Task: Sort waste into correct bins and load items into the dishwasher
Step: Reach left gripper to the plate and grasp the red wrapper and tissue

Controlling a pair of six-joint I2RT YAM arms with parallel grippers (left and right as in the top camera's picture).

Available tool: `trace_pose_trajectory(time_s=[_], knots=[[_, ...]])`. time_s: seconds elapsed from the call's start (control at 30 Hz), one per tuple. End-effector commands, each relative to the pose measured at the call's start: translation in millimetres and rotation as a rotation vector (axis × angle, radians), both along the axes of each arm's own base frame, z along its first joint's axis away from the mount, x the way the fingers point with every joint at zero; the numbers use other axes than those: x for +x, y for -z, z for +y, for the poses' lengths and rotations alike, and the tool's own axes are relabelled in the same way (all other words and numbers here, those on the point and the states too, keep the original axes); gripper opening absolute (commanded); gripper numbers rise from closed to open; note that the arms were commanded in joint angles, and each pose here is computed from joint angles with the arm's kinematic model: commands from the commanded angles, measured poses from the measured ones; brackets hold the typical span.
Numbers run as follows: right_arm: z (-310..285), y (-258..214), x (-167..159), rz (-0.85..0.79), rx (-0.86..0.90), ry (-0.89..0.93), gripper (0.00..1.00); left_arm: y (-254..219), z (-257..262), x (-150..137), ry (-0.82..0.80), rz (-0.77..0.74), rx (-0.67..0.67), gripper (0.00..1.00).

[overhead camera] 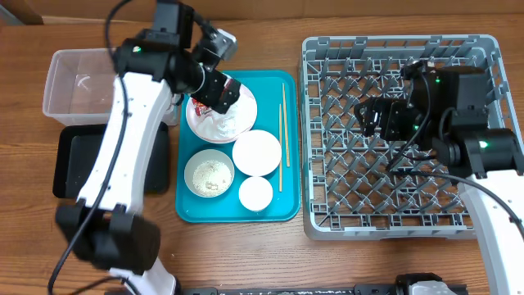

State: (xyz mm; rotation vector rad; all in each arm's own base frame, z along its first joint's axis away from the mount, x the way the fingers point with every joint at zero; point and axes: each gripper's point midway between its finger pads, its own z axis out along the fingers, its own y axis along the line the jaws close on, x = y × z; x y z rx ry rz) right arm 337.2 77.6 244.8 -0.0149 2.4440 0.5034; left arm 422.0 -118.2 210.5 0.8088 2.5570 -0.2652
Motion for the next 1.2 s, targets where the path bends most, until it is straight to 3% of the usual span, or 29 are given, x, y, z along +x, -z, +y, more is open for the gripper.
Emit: trace_pose_trajectory(time_s=[0.0,0.27,0.5,0.67,0.7,0.83,0.87,0.93,1.03,1.17], knots=[[6,-8,0,-0.012,0.021,-0.023,1.0,34,8,17,0.116,0.008,0.121,0.96],[6,-6,-2,-0.001,0.017,-0.025,1.0,122,15,34,0.148,0.147,0.203,0.97],[6,-5,-3,0.002,0.017,-0.025,1.0,169,15,40,0.15,0.21,0.218,1.0],[4,-5,-3,0.003,0.012,-0.02,1.0,202,20,43,0.143,0.246,0.25,0.95],[4,-5,-3,0.003,0.012,-0.02,1.0,208,20,42,0.145,0.258,0.251,0.91],[4,-5,-3,0.005,0.011,-0.02,1.0,222,20,41,0.133,0.282,0.249,0.6],[4,-5,-3,0.004,0.012,-0.02,1.0,224,20,40,0.133,0.286,0.248,0.4],[4,-5,-3,0.004,0.012,-0.02,1.0,224,20,40,0.118,0.29,0.246,0.22],[5,-5,-3,0.004,0.013,-0.02,1.0,224,20,40,0.08,0.298,0.238,0.06],[5,-5,-3,0.005,0.014,-0.017,1.0,224,20,41,0.04,0.302,0.229,0.04]])
